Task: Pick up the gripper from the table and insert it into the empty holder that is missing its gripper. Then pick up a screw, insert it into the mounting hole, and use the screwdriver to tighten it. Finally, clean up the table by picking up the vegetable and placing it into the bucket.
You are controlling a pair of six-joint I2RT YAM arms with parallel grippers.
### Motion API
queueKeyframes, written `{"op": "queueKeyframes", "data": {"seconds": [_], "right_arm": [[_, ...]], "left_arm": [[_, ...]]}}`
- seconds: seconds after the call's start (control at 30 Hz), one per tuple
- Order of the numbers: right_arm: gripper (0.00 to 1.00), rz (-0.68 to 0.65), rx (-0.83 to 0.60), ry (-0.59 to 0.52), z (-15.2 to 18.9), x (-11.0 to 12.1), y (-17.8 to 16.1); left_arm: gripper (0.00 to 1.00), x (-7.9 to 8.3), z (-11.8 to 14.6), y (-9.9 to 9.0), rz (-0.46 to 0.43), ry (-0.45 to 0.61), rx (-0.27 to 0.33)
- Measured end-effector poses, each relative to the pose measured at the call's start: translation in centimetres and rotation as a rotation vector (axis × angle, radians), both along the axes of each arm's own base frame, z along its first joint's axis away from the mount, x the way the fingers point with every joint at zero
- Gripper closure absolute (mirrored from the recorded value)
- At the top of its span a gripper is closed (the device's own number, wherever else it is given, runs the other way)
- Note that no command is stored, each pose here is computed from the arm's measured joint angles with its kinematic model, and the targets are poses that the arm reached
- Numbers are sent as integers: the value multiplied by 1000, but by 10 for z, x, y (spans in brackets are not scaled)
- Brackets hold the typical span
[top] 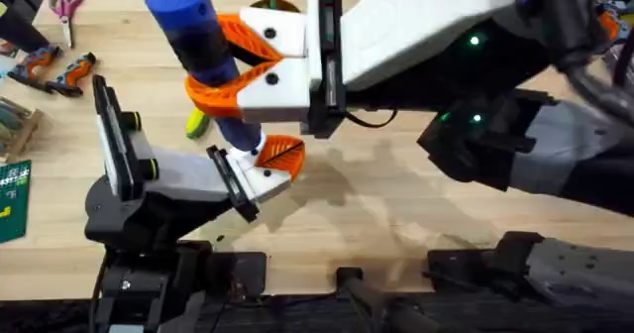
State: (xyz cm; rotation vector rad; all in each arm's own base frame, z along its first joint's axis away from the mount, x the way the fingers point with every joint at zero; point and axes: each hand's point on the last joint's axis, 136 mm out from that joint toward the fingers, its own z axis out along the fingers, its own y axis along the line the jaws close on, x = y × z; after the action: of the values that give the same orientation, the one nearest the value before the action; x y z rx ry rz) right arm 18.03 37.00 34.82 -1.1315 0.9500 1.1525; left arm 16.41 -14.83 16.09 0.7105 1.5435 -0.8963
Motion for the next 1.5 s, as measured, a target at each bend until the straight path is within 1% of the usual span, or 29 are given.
{"op": "queueKeyframes", "data": {"seconds": [0.6,0.9,1.23,1.33,1.5], "right_arm": [[974,1,-4,6,-1,0,0],[974,-6,-18,44,-4,5,-1],[974,-6,-18,43,-4,5,-1],[974,-4,-3,28,6,6,-1],[974,-19,95,-65,60,11,-6]], "left_arm": [[997,0,0,0,0,0,0],[997,0,0,0,0,0,0],[997,0,0,0,1,-3,2],[997,1,0,0,5,-3,2],[997,1,0,1,8,-4,2]]}}
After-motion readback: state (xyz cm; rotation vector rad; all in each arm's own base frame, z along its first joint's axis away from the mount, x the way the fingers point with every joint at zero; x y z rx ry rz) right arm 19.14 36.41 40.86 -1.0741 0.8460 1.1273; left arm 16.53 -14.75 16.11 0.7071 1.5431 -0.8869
